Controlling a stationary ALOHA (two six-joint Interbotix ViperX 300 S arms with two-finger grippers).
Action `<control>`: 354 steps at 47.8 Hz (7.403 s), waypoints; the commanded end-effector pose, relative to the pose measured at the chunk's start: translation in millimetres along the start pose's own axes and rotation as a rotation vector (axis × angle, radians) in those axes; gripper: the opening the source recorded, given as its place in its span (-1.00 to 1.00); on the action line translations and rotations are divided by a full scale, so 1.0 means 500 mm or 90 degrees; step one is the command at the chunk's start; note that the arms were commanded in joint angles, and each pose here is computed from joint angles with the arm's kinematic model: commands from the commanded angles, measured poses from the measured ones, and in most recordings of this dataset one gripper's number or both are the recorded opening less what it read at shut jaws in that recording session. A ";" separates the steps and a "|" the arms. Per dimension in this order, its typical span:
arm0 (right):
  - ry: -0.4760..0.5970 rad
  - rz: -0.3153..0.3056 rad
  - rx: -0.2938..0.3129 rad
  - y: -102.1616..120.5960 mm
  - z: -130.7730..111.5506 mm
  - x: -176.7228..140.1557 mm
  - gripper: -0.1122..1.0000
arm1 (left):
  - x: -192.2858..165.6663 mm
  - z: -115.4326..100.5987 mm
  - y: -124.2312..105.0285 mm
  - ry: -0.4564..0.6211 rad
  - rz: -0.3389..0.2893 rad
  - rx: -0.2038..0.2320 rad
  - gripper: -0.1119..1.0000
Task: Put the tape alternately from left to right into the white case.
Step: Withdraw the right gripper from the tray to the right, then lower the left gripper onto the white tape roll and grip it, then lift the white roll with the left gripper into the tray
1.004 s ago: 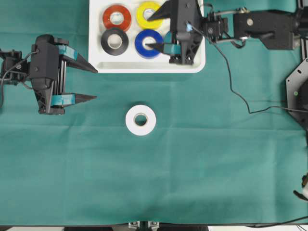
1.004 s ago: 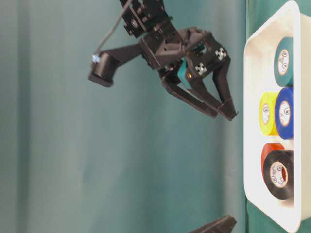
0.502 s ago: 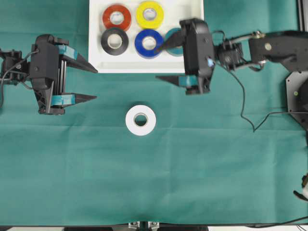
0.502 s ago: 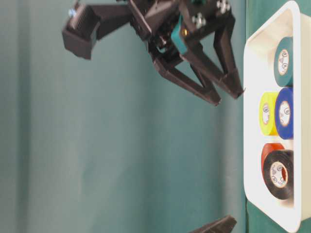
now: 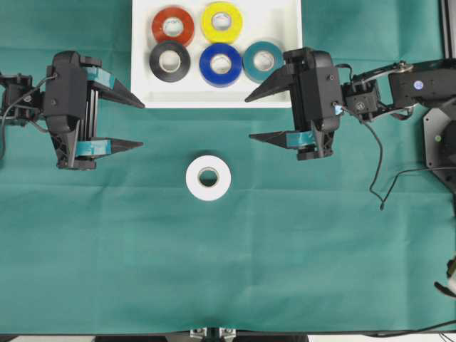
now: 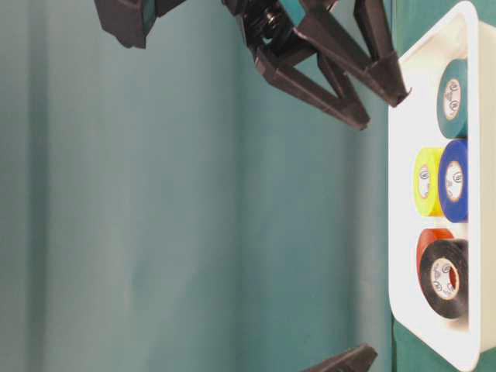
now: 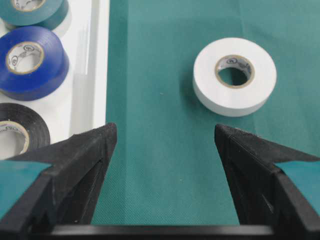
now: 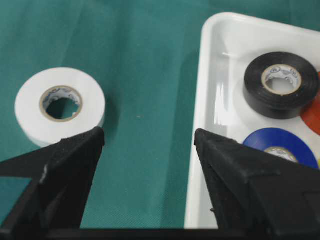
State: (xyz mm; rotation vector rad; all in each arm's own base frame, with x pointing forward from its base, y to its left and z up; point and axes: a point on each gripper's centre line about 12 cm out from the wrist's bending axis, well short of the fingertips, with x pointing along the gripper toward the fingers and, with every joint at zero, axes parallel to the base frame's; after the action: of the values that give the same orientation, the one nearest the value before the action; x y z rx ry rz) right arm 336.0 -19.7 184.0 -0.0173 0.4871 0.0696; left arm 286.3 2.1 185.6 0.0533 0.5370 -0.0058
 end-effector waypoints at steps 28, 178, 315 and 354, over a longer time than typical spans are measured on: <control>-0.021 0.011 -0.005 0.011 0.015 -0.010 0.65 | 0.048 0.024 -0.022 0.009 -0.020 -0.019 0.80; 0.013 0.037 -0.007 0.034 -0.046 -0.020 0.64 | 0.324 0.031 -0.049 0.308 0.009 -0.215 -0.86; 0.014 0.037 -0.007 0.034 -0.048 -0.020 0.64 | 0.300 0.193 0.322 0.166 0.150 -0.153 -0.86; 0.022 0.038 -0.010 0.035 -0.057 -0.022 0.64 | 0.339 0.191 0.353 0.129 0.160 -0.096 -0.86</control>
State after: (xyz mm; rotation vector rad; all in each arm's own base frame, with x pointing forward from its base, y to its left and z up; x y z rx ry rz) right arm 309.6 -4.8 155.0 -0.0135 0.5547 0.1252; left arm 478.9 165.7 164.7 -0.0287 0.8007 0.2664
